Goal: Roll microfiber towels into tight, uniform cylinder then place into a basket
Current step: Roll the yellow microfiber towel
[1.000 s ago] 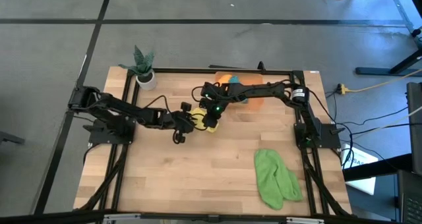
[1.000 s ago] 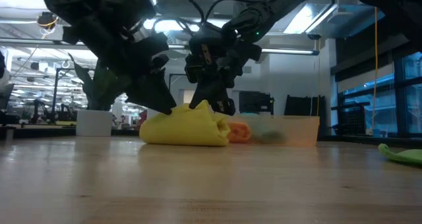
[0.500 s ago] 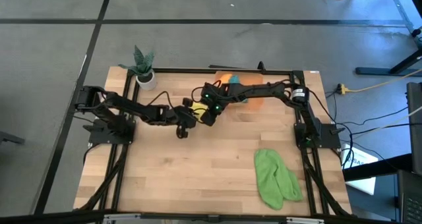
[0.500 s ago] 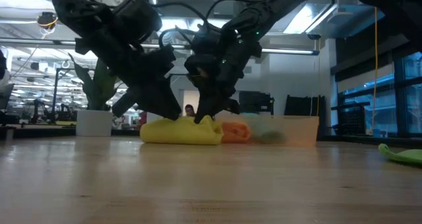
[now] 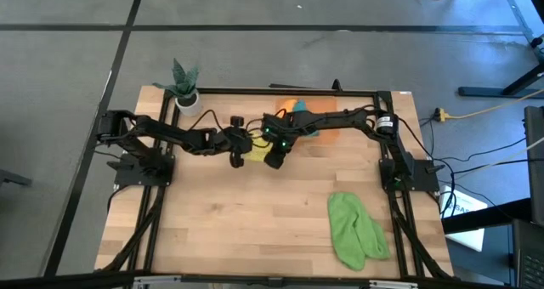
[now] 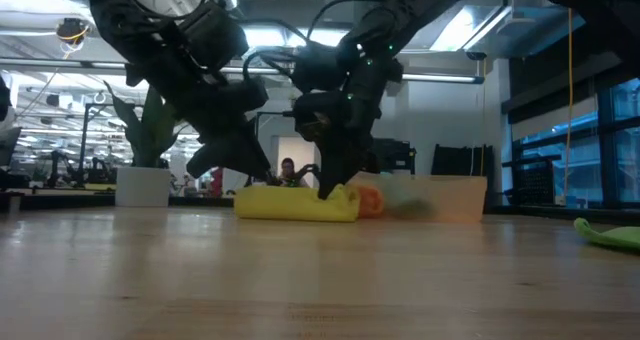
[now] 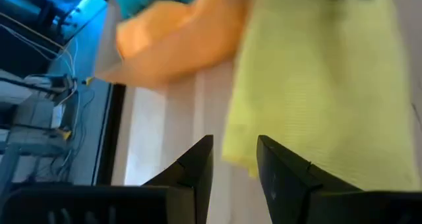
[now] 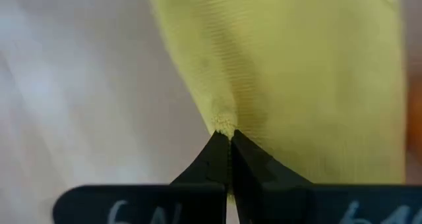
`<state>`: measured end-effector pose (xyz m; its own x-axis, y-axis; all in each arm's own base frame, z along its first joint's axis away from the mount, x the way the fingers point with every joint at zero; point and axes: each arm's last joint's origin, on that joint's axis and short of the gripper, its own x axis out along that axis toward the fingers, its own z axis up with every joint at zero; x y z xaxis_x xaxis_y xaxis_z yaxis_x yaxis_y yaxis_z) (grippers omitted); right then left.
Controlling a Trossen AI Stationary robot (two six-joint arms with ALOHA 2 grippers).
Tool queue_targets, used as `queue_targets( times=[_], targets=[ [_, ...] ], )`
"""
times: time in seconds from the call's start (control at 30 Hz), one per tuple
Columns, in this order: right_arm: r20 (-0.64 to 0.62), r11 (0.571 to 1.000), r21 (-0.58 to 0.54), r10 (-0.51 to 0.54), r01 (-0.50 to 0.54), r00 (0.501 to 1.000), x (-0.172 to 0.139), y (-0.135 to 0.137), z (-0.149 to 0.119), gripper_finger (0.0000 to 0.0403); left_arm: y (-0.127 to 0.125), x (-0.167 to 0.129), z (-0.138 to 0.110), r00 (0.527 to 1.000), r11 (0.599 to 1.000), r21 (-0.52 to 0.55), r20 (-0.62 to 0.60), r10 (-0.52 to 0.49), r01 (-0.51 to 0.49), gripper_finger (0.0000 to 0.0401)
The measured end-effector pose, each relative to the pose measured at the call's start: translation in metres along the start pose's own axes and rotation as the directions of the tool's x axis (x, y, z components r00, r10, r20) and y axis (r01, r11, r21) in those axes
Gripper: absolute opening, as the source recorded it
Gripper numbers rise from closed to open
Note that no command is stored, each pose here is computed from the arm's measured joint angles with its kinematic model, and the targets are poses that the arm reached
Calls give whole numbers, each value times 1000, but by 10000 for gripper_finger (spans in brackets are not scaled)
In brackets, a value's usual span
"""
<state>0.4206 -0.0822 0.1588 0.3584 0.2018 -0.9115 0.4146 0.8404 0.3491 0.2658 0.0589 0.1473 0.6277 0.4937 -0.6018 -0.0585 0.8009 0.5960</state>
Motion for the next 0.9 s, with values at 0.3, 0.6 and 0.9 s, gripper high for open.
queue_targets(
  times=[0.3,0.6,0.9],
  targets=[
    [-60,993,-95,67,-73,996,9,35,-15,6,-6,2,-2,966,969,77,91,-243,237,108],
    [-107,959,-247,117,-140,987,13,59,-26,7,-13,-7,2,968,966,123,77,-240,229,108],
    [-99,898,-398,161,-188,982,18,83,-34,7,-14,-33,12,963,963,151,117,-242,223,108]
  ],
)
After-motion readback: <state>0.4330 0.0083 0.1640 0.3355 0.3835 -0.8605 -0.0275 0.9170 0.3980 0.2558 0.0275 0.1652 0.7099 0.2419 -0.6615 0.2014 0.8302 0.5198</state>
